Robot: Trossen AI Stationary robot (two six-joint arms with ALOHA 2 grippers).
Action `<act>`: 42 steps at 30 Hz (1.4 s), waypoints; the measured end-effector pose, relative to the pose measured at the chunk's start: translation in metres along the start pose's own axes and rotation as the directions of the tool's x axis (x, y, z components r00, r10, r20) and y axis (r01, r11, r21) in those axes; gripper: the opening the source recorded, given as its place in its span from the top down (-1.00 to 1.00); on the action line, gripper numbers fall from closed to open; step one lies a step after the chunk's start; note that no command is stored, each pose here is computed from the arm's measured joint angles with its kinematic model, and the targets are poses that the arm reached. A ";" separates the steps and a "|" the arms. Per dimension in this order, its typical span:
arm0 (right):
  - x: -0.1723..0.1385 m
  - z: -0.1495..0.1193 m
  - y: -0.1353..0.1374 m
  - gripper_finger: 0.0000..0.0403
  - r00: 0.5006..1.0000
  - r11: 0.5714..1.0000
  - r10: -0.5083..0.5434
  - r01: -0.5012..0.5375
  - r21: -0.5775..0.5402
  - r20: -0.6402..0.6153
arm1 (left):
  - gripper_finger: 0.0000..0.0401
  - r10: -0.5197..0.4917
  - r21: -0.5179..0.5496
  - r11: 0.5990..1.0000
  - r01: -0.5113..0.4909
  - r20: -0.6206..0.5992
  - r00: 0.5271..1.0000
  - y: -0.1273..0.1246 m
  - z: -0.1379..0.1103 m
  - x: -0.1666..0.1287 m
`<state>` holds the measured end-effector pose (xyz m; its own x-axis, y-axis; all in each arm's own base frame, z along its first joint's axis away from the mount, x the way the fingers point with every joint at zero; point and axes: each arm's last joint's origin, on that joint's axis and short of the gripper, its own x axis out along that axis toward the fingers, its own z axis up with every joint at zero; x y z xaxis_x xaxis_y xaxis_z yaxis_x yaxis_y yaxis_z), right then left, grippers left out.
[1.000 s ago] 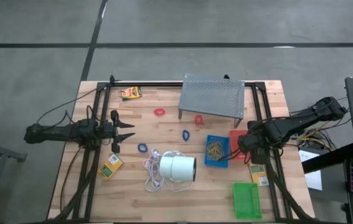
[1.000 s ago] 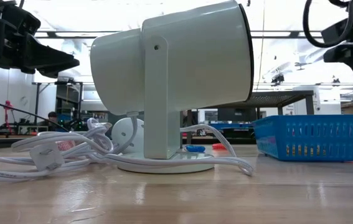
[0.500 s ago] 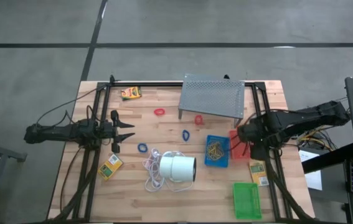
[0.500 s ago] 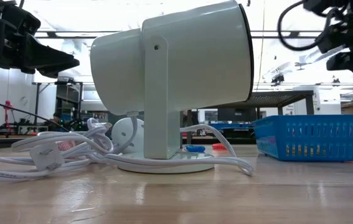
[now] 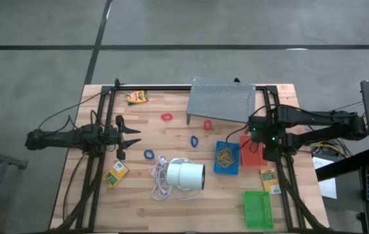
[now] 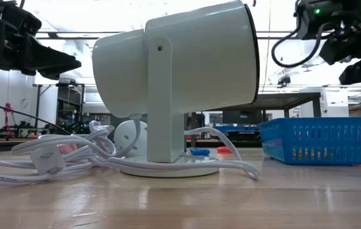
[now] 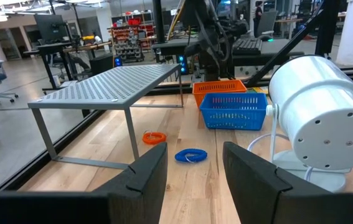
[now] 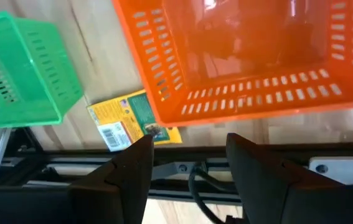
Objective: Pick & Place Office Desk Supplies
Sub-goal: Put the yellow box of crayons into the orange bin
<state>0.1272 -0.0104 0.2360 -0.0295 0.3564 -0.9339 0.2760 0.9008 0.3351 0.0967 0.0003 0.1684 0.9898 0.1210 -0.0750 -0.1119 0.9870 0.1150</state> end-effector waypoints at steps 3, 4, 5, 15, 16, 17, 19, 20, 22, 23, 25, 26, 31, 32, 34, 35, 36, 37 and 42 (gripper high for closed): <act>0.000 0.000 0.000 0.01 1.000 1.000 0.008 -0.008 0.005 -0.006 | 0.21 0.000 0.000 1.000 0.000 0.000 1.000 0.000 0.000 0.000; 0.000 0.001 0.000 0.01 1.000 1.000 0.016 -0.016 0.011 -0.005 | 0.21 0.000 0.000 1.000 0.000 0.000 1.000 0.000 0.000 0.000; 0.001 0.001 0.001 0.01 1.000 1.000 0.021 -0.021 0.021 -0.011 | 0.21 0.000 0.000 1.000 0.000 0.000 1.000 0.000 0.000 0.000; -0.008 0.019 0.003 0.01 0.974 0.993 -0.112 0.100 0.066 0.196 | 0.21 0.000 0.000 1.000 0.000 0.000 1.000 0.000 0.000 0.000; -0.010 0.020 0.005 0.01 0.968 0.989 -0.133 0.118 0.084 0.211 | 0.21 0.000 0.000 1.000 0.000 0.000 1.000 0.000 0.000 0.000; -0.012 0.020 0.007 0.01 0.962 0.985 -0.155 0.133 0.109 0.225 | 0.21 0.000 0.000 1.000 0.000 0.000 1.000 0.000 0.000 0.000; -0.014 0.021 0.012 0.01 0.947 0.973 -0.201 0.163 0.166 0.251 | 0.21 -0.001 0.000 1.000 0.001 0.000 1.000 0.000 0.000 0.000; -0.014 0.021 0.015 0.01 0.937 0.964 -0.229 0.181 0.195 0.263 | 0.21 0.000 0.000 1.000 0.000 0.000 1.000 0.000 0.000 0.000; -0.012 0.022 0.023 0.01 0.917 0.945 -0.272 0.197 0.262 0.292 | 0.21 0.000 0.000 1.000 0.000 0.000 1.000 0.000 0.000 0.000; -0.011 0.021 0.028 0.01 0.904 0.930 -0.296 0.200 0.307 0.308 | 0.21 0.000 0.000 1.000 0.000 0.000 1.000 0.000 0.000 0.000; -0.007 0.019 0.037 0.01 0.885 0.886 -0.335 0.179 0.428 0.324 | 0.21 0.000 0.000 1.000 0.000 0.000 1.000 0.000 0.000 0.000; -0.005 0.017 0.041 0.01 0.877 0.853 -0.352 0.157 0.498 0.327 | 0.21 -0.001 0.000 1.000 0.001 0.000 1.000 0.000 0.000 0.000; 0.011 0.012 0.068 0.06 0.884 0.720 -0.363 0.066 0.691 0.294 | 0.21 0.000 0.000 1.000 0.000 0.000 1.000 0.000 0.000 0.000; 0.014 0.011 0.074 0.06 0.886 0.713 -0.367 0.072 0.698 0.284 | 0.21 0.000 0.000 1.000 0.000 0.000 1.000 0.000 0.000 0.000; 0.017 0.012 0.086 0.07 0.882 0.680 -0.385 0.073 0.730 0.270 | 0.21 0.000 0.000 1.000 0.000 0.000 1.000 0.000 0.000 0.000; 0.017 0.012 0.092 0.07 0.877 0.656 -0.403 0.076 0.751 0.262 | 0.21 0.000 0.000 1.000 0.000 0.000 1.000 0.000 0.000 0.000; 0.018 0.013 0.098 0.07 0.874 0.630 -0.419 0.084 0.772 0.247 | 0.21 -0.001 0.000 1.000 0.001 0.000 1.000 0.000 0.000 0.000; 0.019 0.014 0.105 0.07 0.871 0.604 -0.435 0.094 0.791 0.229 | 0.21 0.000 0.000 1.000 0.000 0.000 1.000 0.000 0.000 0.000; 0.017 0.023 0.136 0.07 0.873 0.404 -0.482 0.150 0.902 0.070 | 0.21 0.000 0.000 1.000 0.000 0.000 1.000 0.000 0.000 0.000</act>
<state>0.1862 0.1128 0.2628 -0.0912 -0.1409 -0.9858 0.9739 0.1938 -0.1178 0.0967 0.0003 0.1684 0.9899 0.1206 -0.0750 -0.1115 0.9871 0.1149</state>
